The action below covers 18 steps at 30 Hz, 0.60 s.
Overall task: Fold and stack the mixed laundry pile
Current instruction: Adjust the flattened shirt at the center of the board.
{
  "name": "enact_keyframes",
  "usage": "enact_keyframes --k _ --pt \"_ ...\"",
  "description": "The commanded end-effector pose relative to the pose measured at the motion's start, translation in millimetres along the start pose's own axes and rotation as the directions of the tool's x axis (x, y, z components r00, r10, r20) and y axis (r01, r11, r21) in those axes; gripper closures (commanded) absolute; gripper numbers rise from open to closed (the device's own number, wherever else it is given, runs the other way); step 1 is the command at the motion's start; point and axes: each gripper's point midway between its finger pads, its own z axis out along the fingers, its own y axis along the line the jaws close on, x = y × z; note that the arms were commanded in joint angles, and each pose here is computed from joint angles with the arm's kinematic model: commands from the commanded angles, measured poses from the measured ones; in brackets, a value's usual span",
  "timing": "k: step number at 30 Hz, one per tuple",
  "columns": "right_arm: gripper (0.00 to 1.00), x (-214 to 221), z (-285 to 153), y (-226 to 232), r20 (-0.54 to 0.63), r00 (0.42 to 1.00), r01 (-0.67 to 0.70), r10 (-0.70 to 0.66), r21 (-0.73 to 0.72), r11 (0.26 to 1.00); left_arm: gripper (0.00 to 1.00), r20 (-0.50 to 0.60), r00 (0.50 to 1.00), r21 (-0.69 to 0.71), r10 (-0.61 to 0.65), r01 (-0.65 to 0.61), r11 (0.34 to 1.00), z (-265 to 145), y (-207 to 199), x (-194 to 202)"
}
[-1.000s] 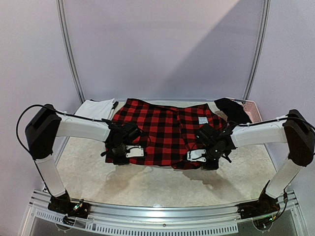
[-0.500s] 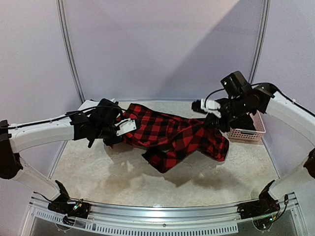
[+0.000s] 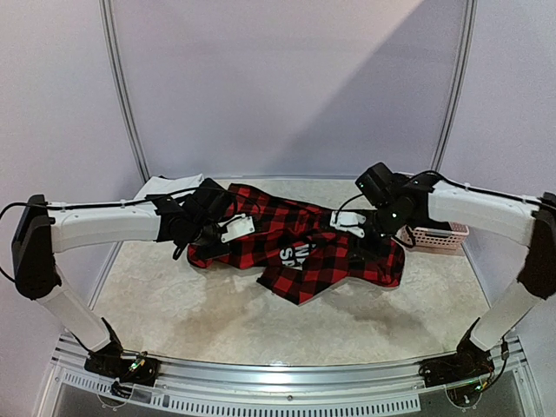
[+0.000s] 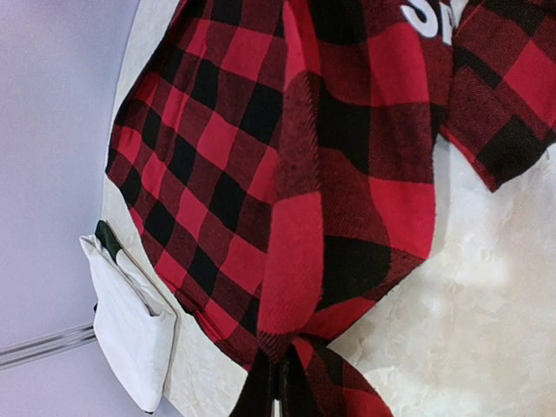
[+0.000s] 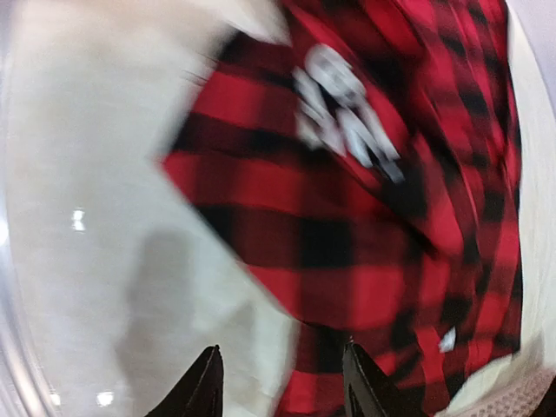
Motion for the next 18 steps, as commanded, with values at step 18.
enact_keyframes --k 18 --pt "0.48 -11 107 67 -0.073 0.891 0.441 -0.448 -0.097 0.892 1.00 -0.016 0.999 0.054 -0.039 0.039 0.998 16 -13 7"
